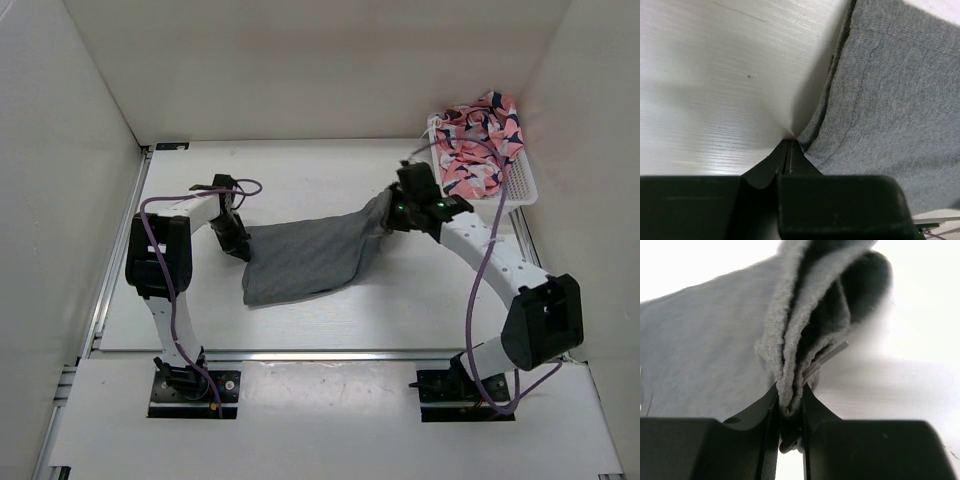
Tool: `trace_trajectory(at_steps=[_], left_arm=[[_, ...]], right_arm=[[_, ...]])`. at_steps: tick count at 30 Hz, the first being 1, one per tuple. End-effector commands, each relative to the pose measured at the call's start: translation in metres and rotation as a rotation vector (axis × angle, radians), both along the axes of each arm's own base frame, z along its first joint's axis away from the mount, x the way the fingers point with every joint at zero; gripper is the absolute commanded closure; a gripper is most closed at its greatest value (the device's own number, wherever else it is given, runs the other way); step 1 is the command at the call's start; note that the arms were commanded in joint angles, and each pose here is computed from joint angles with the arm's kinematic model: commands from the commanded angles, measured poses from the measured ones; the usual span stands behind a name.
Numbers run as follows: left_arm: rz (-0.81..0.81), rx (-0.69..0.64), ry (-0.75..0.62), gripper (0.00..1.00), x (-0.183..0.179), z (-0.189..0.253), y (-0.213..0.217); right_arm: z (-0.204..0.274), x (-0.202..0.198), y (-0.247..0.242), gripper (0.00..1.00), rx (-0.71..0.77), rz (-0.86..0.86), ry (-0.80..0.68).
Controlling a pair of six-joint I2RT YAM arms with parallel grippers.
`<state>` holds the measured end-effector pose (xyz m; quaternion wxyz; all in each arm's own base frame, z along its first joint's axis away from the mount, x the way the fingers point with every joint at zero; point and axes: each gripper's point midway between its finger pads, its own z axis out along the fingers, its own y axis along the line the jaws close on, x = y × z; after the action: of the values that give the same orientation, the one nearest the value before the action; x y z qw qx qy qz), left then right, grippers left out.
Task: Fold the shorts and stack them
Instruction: Fold the shorts
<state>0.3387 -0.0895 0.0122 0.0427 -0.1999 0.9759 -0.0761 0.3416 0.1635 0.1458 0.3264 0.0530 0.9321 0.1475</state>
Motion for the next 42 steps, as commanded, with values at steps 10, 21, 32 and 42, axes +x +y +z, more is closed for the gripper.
trace_trajectory(at_steps=[10,21,32,42], left_arm=[[0.004,-0.022,-0.023,0.9,0.004,0.0,-0.005],[0.006,-0.011,-0.015,0.9,0.001,-0.003,-0.003],[0.079,0.029,-0.1,0.75,0.014,0.022,0.024],[0.222,0.075,-0.292,0.08,0.037,0.123,0.097]], right_arm=[[0.066,-0.042,0.194,1.0,-0.305,0.485,-0.264],[0.063,-0.08,0.276,1.0,-0.298,0.649,-0.317],[0.056,-0.105,0.318,0.94,-0.216,0.768,-0.286],[0.096,-0.129,0.306,0.0,-0.083,0.822,-0.313]])
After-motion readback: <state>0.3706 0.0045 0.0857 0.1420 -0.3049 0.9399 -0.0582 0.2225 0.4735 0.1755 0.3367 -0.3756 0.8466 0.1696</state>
